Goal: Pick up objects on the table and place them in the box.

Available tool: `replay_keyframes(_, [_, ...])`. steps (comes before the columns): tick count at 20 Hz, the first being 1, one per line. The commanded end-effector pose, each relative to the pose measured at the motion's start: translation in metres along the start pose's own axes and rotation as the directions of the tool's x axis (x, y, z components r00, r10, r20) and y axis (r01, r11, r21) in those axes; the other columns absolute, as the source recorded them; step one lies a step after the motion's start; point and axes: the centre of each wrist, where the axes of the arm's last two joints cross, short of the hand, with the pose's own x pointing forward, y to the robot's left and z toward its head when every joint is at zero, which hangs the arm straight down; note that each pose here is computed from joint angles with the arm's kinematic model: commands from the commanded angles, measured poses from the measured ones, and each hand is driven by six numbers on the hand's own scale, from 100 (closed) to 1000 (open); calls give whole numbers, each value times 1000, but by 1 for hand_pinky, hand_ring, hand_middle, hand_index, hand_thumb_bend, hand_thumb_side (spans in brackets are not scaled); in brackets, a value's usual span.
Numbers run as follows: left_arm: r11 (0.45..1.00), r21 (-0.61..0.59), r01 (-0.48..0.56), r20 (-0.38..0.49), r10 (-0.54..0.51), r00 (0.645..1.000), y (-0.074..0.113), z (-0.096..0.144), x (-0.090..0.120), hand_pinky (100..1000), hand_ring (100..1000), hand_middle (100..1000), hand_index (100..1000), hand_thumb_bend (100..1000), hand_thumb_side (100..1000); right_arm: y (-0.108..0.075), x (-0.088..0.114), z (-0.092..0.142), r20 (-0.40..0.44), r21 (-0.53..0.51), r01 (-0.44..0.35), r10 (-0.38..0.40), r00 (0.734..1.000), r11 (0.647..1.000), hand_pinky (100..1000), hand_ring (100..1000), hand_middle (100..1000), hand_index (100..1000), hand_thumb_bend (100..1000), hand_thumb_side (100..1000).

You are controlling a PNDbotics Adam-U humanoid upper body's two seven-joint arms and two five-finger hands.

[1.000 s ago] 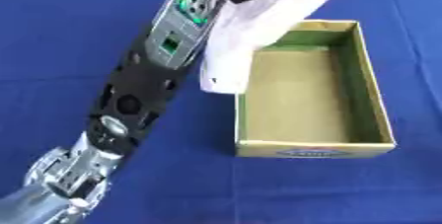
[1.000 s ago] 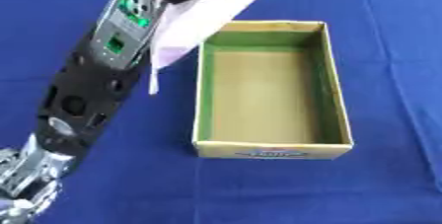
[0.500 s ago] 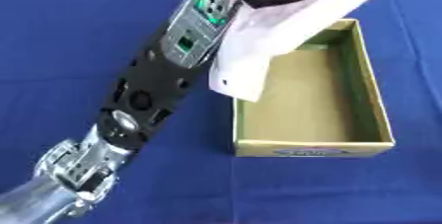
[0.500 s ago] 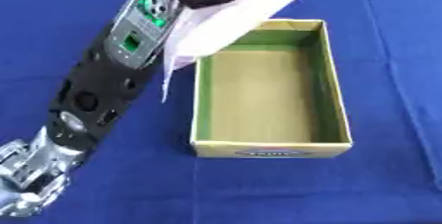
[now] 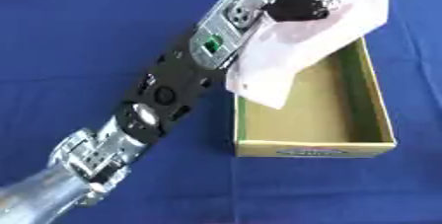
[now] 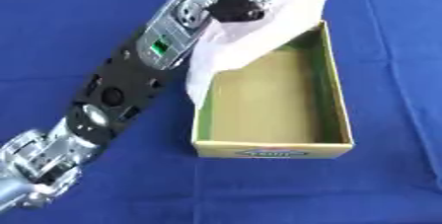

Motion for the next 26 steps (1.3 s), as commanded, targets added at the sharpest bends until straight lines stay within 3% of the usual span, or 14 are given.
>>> replay_keyframes(1, [999, -36, 41, 42, -40, 998, -2, -6, -2, 119, 339, 494, 584, 100, 903, -4, 9, -4, 33, 4, -12, 12, 999, 1000, 451, 606, 771, 932, 100, 766])
replay_keyframes(2, [995, -87, 52, 51, -48, 998, -6, -4, -4, 259, 484, 641, 584, 100, 903, -3, 9, -5, 33, 5, -11, 11, 999, 1000, 451, 606, 772, 932, 100, 776])
replay_keyframes(3, [990, -128, 52, 59, -45, 997, -10, -3, -6, 388, 624, 788, 836, 100, 985, -3, 9, -5, 34, 5, -10, 10, 999, 1000, 451, 606, 771, 932, 100, 767])
replay_keyframes(4, [984, -169, 58, 73, -46, 996, -13, -2, -7, 371, 611, 826, 868, 100, 1000, -3, 9, -5, 34, 5, -10, 10, 999, 1000, 451, 606, 771, 932, 100, 761])
replay_keyframes(5, [977, -201, 67, 85, -51, 995, -14, -1, -8, 494, 733, 865, 910, 100, 1000, -3, 9, -5, 34, 4, -10, 10, 999, 1000, 451, 606, 772, 932, 100, 767])
replay_keyframes(12, [942, -326, 78, 107, -45, 993, -19, 5, -14, 584, 787, 894, 935, 100, 1000, -3, 9, -4, 33, 2, -11, 11, 999, 1000, 451, 606, 772, 932, 100, 769])
replay_keyframes(26, [938, -338, 77, 101, -45, 994, -16, 6, -13, 628, 818, 917, 948, 100, 1000, -3, 8, -3, 27, -1, -10, 10, 1000, 1000, 451, 606, 773, 933, 100, 773])
